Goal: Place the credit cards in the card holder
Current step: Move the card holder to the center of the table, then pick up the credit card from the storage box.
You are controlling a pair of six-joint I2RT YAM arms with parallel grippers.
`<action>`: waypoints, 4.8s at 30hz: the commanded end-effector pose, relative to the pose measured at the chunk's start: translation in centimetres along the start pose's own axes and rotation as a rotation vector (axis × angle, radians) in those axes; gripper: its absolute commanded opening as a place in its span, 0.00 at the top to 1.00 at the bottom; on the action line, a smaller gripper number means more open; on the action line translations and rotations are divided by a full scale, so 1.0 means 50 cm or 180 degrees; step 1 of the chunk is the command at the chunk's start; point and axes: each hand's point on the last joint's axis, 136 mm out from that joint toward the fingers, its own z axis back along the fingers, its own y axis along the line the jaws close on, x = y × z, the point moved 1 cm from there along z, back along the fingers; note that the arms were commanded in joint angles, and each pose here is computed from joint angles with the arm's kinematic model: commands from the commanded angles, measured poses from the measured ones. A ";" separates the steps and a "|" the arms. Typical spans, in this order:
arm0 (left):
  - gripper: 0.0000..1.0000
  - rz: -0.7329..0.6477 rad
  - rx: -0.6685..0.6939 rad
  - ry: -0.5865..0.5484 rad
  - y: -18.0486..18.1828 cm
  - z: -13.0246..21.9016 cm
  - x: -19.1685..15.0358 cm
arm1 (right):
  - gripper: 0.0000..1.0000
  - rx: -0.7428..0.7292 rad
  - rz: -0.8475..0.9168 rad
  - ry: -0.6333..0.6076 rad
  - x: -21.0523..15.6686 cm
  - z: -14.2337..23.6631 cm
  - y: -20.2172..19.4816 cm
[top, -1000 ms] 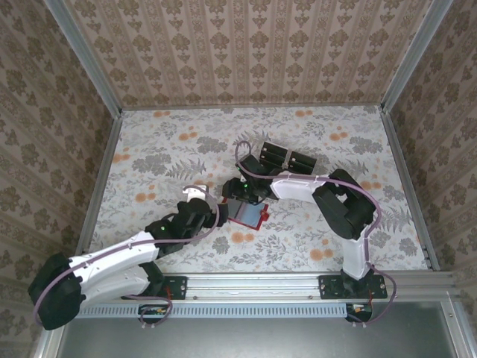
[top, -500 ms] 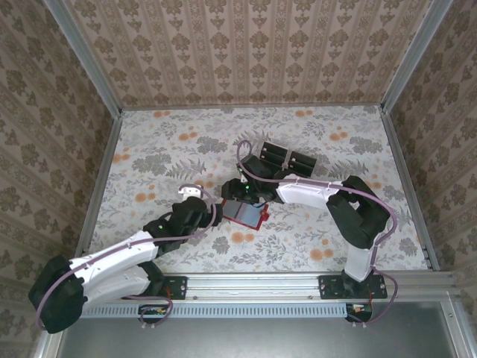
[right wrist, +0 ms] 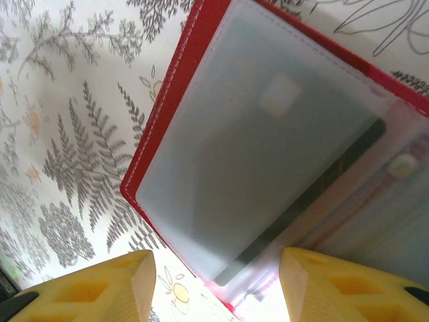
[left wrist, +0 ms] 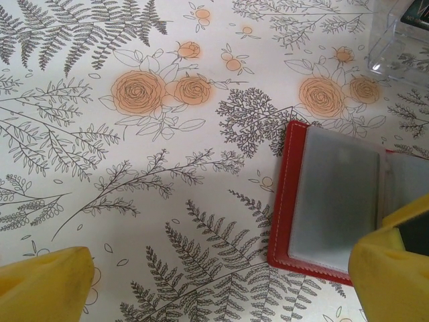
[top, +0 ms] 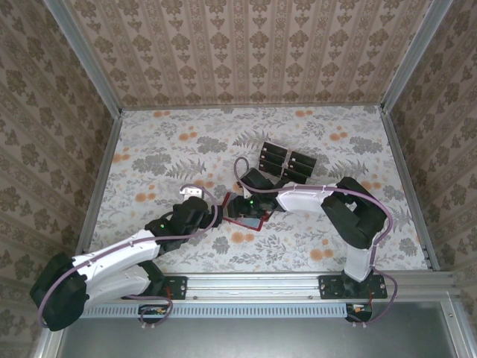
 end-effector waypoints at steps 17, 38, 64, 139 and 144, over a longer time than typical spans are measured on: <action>0.00 0.0006 -0.0057 0.0004 -0.025 -0.006 0.028 | 0.46 0.0287 0.0714 0.0119 -0.001 0.115 0.046; 0.00 -0.0052 -0.0028 0.0534 -0.040 -0.072 0.032 | 0.49 -0.2312 0.1522 -0.0372 0.196 0.343 -0.208; 0.00 0.0010 -0.0014 0.0624 -0.036 -0.084 0.022 | 0.66 -0.2791 0.1797 0.0304 0.168 0.264 -0.300; 0.00 0.0052 -0.0075 0.0629 -0.041 -0.084 0.012 | 0.89 -0.2820 0.1818 0.0589 0.131 0.260 -0.313; 0.00 0.0054 -0.0091 0.0619 -0.044 -0.084 0.015 | 0.96 -0.2819 0.1914 0.0638 0.127 0.254 -0.308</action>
